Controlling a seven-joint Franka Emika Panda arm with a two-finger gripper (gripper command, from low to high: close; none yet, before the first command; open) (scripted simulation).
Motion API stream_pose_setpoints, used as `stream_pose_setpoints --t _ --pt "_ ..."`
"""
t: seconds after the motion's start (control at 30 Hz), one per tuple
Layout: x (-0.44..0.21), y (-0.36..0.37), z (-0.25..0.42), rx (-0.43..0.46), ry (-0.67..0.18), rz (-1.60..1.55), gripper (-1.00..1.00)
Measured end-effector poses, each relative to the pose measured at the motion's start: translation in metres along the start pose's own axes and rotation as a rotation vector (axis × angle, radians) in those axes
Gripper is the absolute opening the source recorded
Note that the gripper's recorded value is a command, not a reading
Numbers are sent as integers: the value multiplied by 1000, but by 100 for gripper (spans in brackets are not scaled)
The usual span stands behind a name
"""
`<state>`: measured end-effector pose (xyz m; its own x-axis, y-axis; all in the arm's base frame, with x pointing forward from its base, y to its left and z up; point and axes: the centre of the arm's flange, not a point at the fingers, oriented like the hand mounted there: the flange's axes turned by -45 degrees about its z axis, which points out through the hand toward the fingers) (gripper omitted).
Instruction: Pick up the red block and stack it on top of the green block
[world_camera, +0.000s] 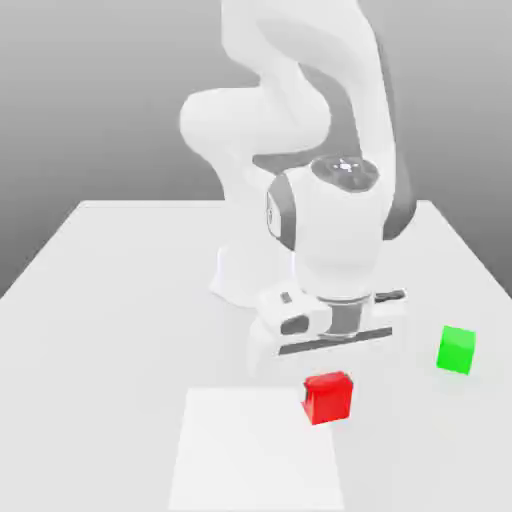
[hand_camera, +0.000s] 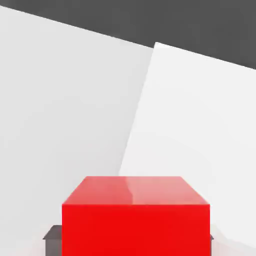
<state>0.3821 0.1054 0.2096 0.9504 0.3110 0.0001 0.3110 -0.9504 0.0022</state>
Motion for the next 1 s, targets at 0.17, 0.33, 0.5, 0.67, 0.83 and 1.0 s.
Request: stream_pose_setpoints --t 0.17,0.33,0.5,0.67,0.83,1.0 --pt "-1 -45 -8 -6 1 -116 -100" --pt "-7 -89 -15 -9 3 -231 -100" --pt "-19 -133 -21 -10 5 -347 -100" --pt "-35 -175 -27 -9 5 -460 -100" --pt "-55 -213 -32 -5 4 -570 -100" --pt "-80 -248 -37 1 1 -679 -100"
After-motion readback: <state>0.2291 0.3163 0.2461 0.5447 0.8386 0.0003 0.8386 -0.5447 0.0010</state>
